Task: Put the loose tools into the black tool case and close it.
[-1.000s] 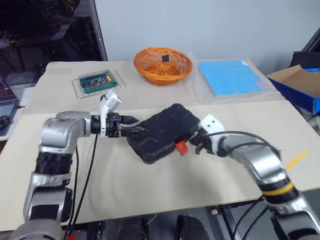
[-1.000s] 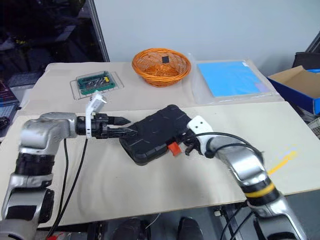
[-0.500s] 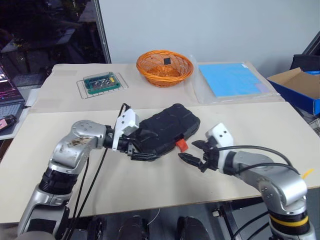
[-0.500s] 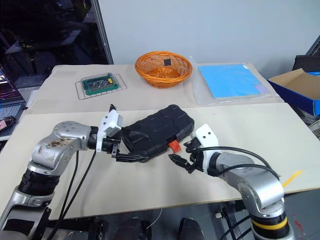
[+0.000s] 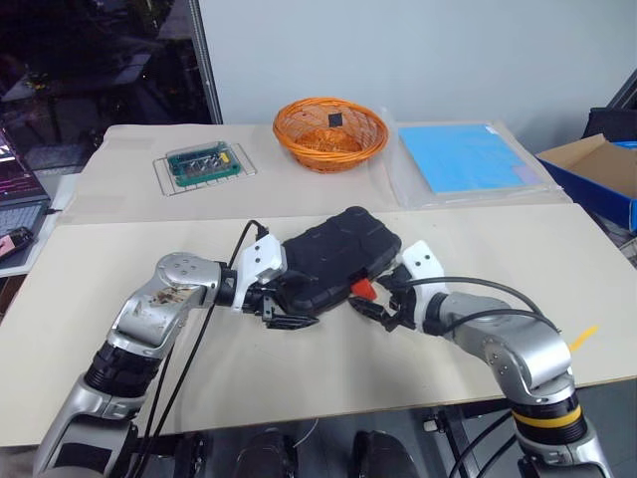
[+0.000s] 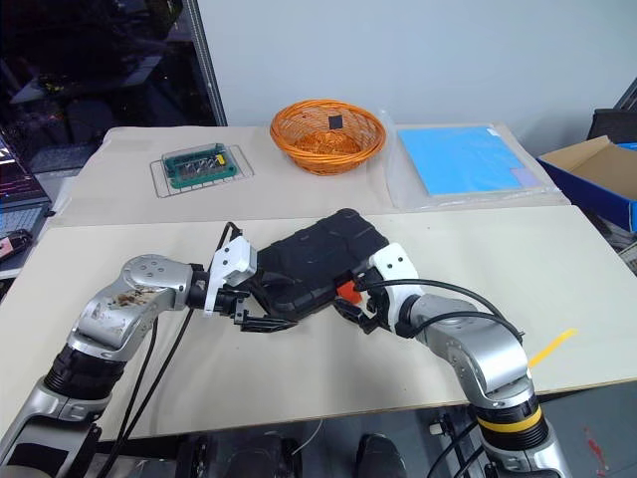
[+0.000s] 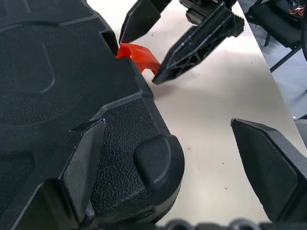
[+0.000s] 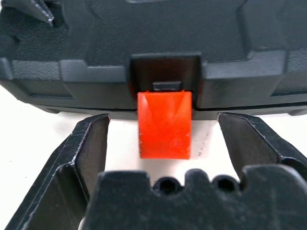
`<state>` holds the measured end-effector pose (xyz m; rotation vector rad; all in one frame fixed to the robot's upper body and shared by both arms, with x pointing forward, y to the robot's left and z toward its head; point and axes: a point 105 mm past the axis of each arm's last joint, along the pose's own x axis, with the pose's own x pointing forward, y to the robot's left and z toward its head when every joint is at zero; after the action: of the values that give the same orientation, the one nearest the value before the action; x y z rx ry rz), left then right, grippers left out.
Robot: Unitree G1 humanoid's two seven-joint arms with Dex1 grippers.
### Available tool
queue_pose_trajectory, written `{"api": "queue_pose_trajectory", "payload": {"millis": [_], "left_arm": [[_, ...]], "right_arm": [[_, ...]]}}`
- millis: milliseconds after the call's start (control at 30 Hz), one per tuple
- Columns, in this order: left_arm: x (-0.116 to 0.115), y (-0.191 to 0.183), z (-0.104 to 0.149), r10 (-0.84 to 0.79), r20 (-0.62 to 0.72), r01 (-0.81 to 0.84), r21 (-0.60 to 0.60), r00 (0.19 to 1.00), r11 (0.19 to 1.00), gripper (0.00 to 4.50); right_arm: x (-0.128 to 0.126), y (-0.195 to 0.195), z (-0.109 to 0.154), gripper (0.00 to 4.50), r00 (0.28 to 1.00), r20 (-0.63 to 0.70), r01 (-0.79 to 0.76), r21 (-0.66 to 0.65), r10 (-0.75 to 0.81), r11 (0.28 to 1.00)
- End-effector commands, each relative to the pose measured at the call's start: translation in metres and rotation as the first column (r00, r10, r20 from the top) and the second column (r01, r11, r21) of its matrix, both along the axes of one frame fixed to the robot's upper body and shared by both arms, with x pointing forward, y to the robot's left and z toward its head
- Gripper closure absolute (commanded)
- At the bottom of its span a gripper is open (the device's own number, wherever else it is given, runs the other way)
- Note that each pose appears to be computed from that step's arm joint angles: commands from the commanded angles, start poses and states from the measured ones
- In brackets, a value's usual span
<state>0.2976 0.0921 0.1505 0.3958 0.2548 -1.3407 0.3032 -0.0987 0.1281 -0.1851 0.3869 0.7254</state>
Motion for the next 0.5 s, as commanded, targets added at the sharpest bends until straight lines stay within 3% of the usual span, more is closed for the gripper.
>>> {"api": "queue_pose_trajectory", "payload": {"millis": [33,300,400,500], "left_arm": [[-0.0012,0.0017,0.0049,0.000,0.040,0.000,0.003,0.999,1.000,0.00],[-0.0010,0.0033,0.0038,0.002,0.037,-0.002,0.005,0.999,1.000,0.00],[-0.0003,0.0034,0.0040,0.002,0.036,-0.002,0.006,0.999,1.000,0.00],[0.0005,0.0041,0.0041,0.005,0.037,-0.005,0.010,0.999,1.000,0.00]], "right_arm": [[-0.0020,0.0023,0.0137,0.36,0.999,0.037,-0.019,0.008,0.019,1.000],[-0.0016,-0.0006,0.0132,0.36,1.000,0.017,-0.012,-0.010,0.012,1.000],[-0.0002,-0.0010,0.0125,1.02,1.000,0.016,-0.012,-0.017,0.013,1.000],[-0.0005,0.0003,0.0139,2.14,1.000,0.021,-0.022,-0.018,0.022,1.000]]}}
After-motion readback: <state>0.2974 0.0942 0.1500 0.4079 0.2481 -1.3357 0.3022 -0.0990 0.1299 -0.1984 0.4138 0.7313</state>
